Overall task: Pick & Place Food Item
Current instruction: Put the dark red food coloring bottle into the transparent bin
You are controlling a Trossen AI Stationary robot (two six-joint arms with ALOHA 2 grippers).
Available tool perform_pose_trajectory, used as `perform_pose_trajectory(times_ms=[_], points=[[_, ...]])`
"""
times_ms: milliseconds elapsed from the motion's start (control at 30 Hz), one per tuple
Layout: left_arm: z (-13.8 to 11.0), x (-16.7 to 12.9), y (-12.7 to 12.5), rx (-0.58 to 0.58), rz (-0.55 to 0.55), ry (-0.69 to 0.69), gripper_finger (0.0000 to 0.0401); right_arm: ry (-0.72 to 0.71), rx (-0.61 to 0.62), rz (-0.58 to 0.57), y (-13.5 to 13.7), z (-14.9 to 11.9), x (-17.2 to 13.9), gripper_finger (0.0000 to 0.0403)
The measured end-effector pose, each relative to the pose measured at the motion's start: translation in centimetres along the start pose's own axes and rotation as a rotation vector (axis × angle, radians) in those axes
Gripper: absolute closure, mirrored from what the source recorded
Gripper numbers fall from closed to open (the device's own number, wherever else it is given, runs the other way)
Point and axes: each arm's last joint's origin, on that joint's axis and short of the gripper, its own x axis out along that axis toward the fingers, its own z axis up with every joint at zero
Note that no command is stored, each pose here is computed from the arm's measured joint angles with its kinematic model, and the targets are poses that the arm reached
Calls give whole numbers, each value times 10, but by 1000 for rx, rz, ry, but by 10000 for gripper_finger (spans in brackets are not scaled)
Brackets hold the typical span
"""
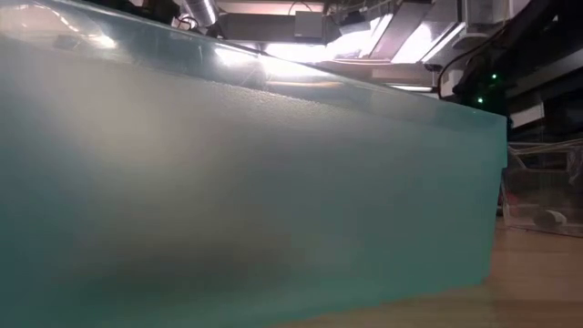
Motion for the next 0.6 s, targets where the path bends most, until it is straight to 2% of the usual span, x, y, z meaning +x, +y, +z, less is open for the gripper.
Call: perform_pose_trajectory(times_ms=[133, 300, 600], points=[[0, 0, 0, 1, 9, -2, 260, -36, 44, -41, -2, -3, 5, 399], [0, 0, 1, 1, 22, -6, 260, -46, 77, -22, 0, -7, 10, 400], [0, 0, 1, 0, 23, -5, 260, 33, 136, 24, 2, -21, 37, 402]])
